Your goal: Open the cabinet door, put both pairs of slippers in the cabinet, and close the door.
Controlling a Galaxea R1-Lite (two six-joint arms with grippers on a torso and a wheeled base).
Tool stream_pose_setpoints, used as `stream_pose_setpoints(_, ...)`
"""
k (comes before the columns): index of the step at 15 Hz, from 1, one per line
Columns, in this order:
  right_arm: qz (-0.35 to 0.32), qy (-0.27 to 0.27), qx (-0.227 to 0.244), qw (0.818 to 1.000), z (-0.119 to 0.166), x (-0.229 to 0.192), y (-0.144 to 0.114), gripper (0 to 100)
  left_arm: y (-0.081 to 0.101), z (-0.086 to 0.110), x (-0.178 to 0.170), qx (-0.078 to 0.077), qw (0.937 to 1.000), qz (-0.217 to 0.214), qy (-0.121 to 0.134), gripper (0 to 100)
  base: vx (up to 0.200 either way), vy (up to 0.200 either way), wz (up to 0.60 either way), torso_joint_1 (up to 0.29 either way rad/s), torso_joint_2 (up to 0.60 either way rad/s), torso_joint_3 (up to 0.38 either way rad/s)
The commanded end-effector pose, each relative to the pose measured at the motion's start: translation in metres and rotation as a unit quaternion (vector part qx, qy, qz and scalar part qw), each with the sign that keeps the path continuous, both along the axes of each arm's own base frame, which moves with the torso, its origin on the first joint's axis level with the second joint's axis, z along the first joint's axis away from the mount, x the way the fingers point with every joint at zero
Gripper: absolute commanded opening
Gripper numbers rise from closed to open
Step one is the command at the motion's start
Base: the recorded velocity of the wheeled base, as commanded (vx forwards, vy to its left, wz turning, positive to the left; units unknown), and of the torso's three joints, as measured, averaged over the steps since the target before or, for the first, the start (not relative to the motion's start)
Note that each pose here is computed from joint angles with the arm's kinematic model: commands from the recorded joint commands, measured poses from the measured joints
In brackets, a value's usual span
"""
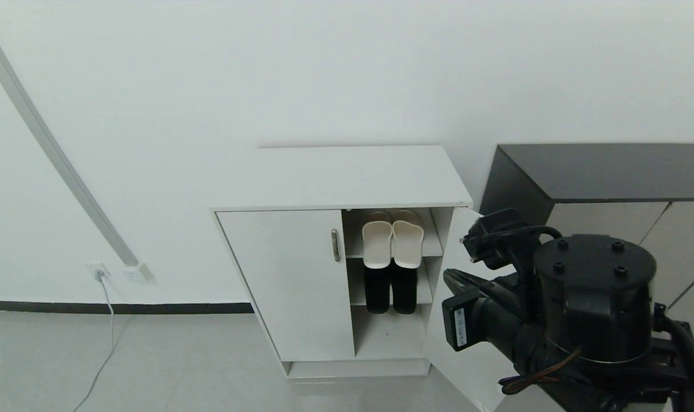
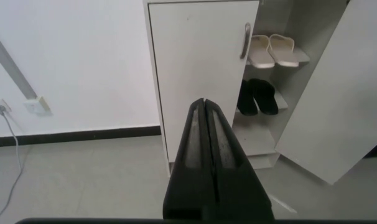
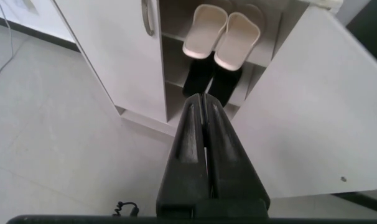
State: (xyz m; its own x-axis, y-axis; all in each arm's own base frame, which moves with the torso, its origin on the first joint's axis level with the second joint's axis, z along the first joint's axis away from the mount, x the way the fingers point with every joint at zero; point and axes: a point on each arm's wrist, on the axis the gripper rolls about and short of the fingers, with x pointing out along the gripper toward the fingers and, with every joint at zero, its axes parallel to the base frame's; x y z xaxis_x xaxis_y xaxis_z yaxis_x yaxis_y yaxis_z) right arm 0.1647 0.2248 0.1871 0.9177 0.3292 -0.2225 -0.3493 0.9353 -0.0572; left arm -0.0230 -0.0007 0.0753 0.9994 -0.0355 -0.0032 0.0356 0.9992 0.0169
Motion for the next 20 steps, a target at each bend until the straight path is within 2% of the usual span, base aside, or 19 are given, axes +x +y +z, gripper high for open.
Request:
stream_pose_setpoints(1,0.0,0.0,0.0,1.0,-0.0002,0.0001,-0.0003,0,0.0,-0.0001,0.0001,0.0,1.0,-0.001,0.001,0,0.0,0.0,0.0,0.276,-0.61,-0.344)
stream_pose_setpoints(3,0.0,0.0,0.0,1.0,-0.0002,0.0001,-0.0003,0,0.0,0.0001,0.0001,0.0,1.0,0.0,0.0,0,0.0,0.0,0.0,0.198,-0.46,-0.237)
stream_pose_setpoints(9,0.0,0.002,-0.003,1.0,-0.0019,-0.0003,-0.001,0,0.0,-0.0001,0.0001,0.0,1.0,0.0,0.001,0,0.0,0.0,0.0,0.008,-0.01,-0.009)
stream_pose_setpoints(15,0.0,0.002,-0.004,1.0,-0.0019,-0.0006,-0.0013,0,0.0,-0.0001,0.0001,0.0,1.0,0.0,0.001,0,0.0,0.0,-0.6,0.005,0.0,0.003)
stream_pose_setpoints(20,-0.003,-0.001,-0.006,1.0,-0.001,0.0011,-0.0027,0,0.0,0.0001,0.0001,0.0,1.0,0.0,0.0,0,0.0,0.0,0.0,0.0,0.0,0.0)
